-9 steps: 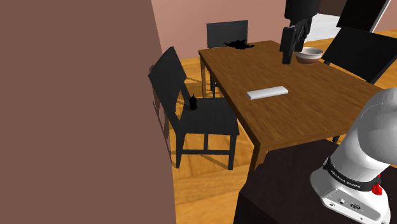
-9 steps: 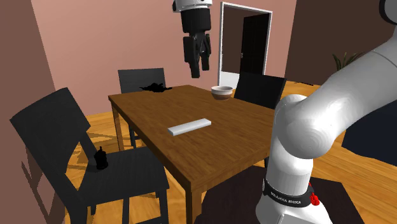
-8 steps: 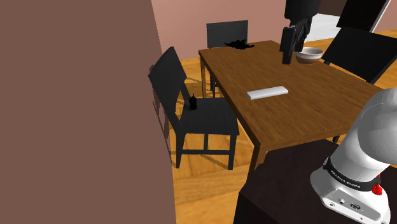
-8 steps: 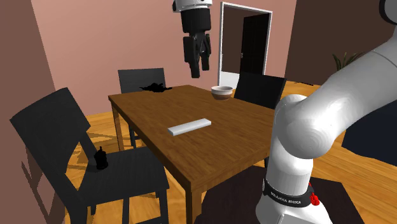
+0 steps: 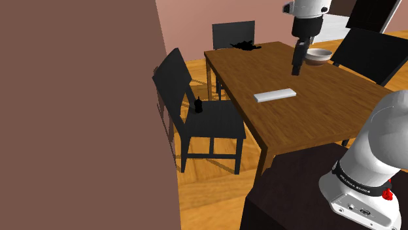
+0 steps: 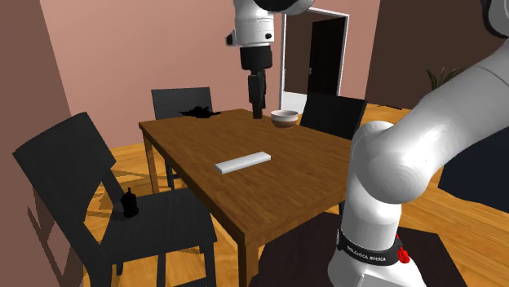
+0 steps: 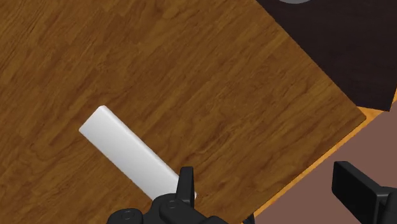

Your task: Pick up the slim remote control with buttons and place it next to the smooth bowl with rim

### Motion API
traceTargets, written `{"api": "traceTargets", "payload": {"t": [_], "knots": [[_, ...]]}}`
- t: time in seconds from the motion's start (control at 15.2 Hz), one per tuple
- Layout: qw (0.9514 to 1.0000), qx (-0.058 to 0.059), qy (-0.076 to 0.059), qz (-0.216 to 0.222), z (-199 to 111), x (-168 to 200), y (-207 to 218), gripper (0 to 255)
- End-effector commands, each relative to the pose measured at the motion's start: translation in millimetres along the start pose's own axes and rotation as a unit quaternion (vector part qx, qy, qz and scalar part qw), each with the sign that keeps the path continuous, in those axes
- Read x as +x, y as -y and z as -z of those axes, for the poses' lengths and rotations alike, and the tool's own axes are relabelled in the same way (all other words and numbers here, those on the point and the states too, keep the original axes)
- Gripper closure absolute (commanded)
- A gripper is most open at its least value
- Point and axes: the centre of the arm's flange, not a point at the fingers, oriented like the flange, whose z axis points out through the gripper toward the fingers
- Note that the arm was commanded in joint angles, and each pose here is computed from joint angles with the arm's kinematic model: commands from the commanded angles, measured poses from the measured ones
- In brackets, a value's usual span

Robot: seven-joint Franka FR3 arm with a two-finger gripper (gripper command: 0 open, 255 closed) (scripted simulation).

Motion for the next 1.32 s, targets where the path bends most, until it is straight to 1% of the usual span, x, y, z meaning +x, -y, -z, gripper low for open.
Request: {"api": "traceTargets", "payload": {"t": [0.0,0.2,0.46,0.73,0.86,1.06,1.12,1.25], "knots": [[0.9994,0.003,-0.004,0.033,-23,4,-21,0],[0.9968,0.008,-0.01,0.078,-51,12,-48,0],[0.9901,0.015,-0.018,0.138,-89,27,-84,0],[0.9796,0.022,-0.026,0.198,-128,46,-116,0],[0.973,0.025,-0.029,0.228,-147,57,-131,0],[0.9613,0.031,-0.035,0.272,-176,76,-152,0],[0.9586,0.032,-0.036,0.281,-182,80,-156,0],[0.9586,0.032,-0.036,0.281,-192,81,-156,0]]}}
